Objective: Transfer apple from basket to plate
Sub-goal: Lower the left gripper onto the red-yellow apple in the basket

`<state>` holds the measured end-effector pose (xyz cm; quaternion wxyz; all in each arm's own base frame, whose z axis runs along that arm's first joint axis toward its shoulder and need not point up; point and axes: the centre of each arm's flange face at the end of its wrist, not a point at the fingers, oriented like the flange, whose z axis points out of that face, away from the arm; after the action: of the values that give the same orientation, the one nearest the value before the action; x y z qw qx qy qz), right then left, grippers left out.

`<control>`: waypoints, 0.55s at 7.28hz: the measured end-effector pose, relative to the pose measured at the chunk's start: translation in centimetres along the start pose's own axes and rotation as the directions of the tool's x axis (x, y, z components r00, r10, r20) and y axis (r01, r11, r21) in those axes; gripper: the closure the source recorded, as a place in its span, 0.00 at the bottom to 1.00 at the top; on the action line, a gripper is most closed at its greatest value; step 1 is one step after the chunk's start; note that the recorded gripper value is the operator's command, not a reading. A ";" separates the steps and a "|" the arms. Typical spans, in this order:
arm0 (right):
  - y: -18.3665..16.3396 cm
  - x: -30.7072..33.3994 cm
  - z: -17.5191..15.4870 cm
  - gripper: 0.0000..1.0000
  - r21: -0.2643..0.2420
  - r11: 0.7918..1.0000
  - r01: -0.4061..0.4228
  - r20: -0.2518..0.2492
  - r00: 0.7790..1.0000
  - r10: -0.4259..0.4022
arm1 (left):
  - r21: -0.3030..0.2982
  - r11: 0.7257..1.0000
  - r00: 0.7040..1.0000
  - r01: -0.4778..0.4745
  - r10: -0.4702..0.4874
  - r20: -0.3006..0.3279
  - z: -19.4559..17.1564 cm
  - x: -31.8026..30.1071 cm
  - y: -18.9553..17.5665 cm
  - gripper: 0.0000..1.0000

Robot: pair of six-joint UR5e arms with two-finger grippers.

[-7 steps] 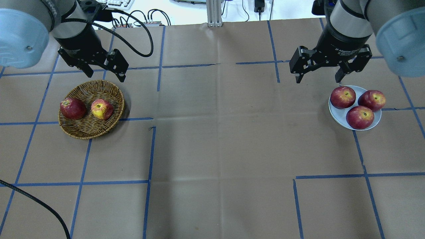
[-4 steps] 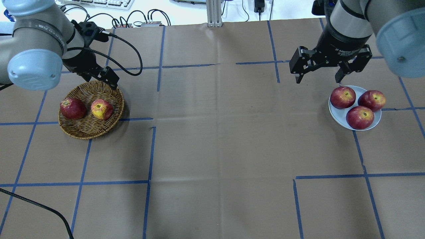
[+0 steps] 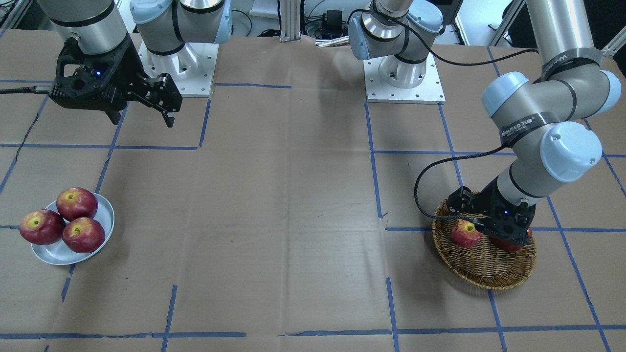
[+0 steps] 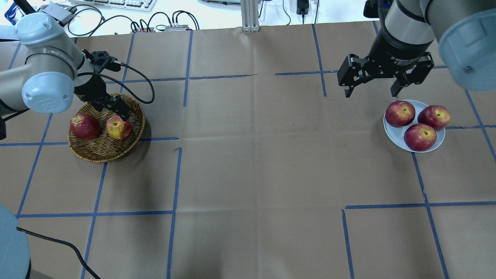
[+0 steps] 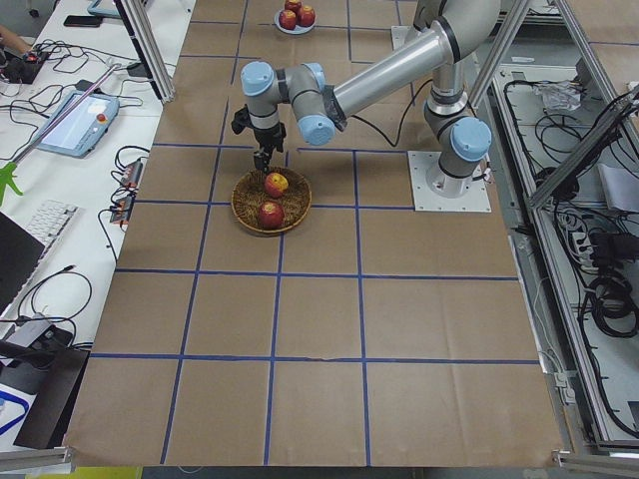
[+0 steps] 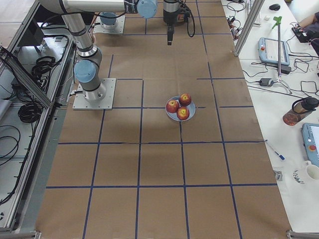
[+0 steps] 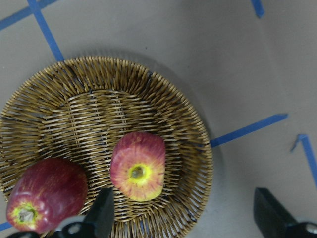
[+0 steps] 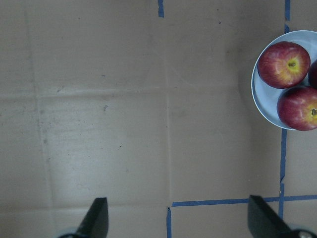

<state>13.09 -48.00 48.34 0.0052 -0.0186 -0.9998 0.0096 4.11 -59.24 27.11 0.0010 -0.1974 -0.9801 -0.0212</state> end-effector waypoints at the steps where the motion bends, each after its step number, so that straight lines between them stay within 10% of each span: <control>1: 0.0 0.0 0.0 0.00 0.000 1.000 0.000 0.000 1.000 0.000 | -0.002 1.000 1.000 -0.002 0.002 0.000 1.2 -0.8 -0.1 0.02; 4: 0.0 0.0 0.0 0.00 0.000 1.000 0.000 0.000 1.000 0.000 | -0.007 1.000 1.000 0.011 -0.011 -0.003 4.8 -1.8 -0.4 0.02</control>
<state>13.09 -47.99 48.32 0.0052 -0.0185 -0.9998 0.0094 5.66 -60.07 22.27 0.0016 -0.1921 -0.9811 -0.0249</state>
